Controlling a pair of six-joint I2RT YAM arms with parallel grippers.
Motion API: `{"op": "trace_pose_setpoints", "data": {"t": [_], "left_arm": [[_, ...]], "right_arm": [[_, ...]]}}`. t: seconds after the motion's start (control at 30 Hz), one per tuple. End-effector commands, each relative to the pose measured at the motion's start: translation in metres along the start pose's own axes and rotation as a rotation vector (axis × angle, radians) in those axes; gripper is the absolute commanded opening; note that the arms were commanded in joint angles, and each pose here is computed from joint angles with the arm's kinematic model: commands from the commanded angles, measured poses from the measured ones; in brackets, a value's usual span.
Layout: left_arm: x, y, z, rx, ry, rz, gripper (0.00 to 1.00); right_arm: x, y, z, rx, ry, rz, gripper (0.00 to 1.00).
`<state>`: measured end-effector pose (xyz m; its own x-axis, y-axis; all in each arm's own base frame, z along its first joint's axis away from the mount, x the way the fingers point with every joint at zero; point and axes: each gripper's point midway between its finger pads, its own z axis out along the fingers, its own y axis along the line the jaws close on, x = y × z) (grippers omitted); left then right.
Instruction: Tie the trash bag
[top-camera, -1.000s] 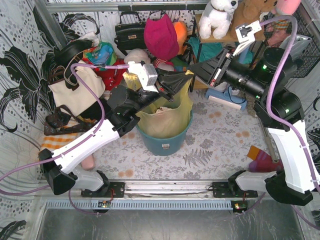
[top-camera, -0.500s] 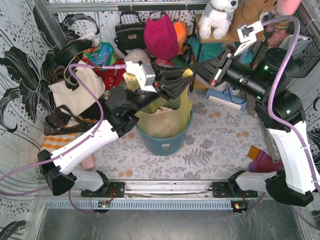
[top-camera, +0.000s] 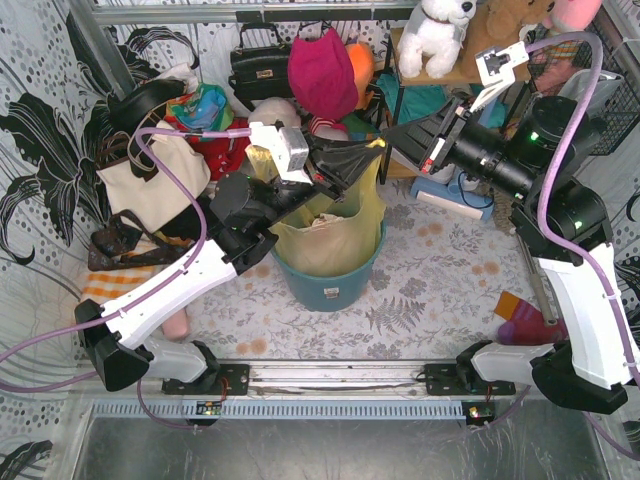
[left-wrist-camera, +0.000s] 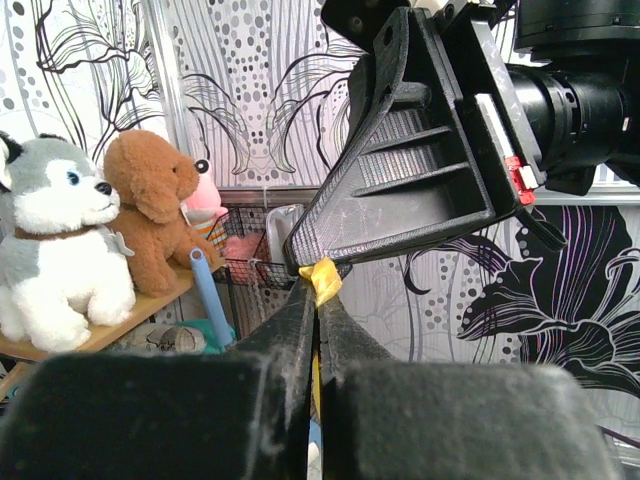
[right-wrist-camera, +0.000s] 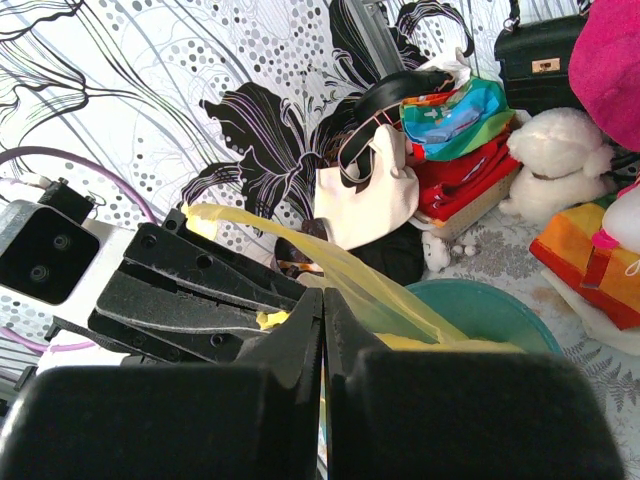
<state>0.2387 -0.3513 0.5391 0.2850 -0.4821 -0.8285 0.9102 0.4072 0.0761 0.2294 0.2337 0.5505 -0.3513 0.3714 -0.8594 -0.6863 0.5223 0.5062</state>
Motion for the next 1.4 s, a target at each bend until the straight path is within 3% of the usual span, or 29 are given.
{"op": "trace_pose_setpoints", "data": {"t": [0.0,0.03,0.17,0.33,0.73,1.1,1.37], "left_arm": [[-0.029,-0.007,0.003,0.04,-0.049,0.03,0.06],[-0.026,-0.01,0.001,0.058,-0.025,0.03,0.05],[-0.025,-0.028,-0.01,0.142,0.001,0.03,0.05],[-0.024,-0.054,-0.026,0.276,0.02,0.048,0.04],[-0.011,-0.085,-0.055,0.425,0.06,-0.001,0.05],[-0.008,-0.091,-0.056,0.459,0.077,-0.023,0.05],[-0.005,-0.095,-0.055,0.496,0.089,-0.039,0.05]], "right_arm": [[-0.01,0.01,-0.008,-0.026,-0.043,-0.039,0.0],[-0.012,0.01,-0.008,-0.025,-0.052,-0.045,0.0],[-0.019,0.01,-0.004,-0.039,-0.083,-0.083,0.19],[-0.021,0.014,0.014,-0.098,-0.074,-0.167,0.3],[0.0,0.06,0.05,-0.561,0.004,-0.381,0.55],[0.043,0.088,0.086,-0.767,0.123,-0.421,0.7],[0.065,0.096,0.108,-0.814,0.13,-0.5,0.77]]}}
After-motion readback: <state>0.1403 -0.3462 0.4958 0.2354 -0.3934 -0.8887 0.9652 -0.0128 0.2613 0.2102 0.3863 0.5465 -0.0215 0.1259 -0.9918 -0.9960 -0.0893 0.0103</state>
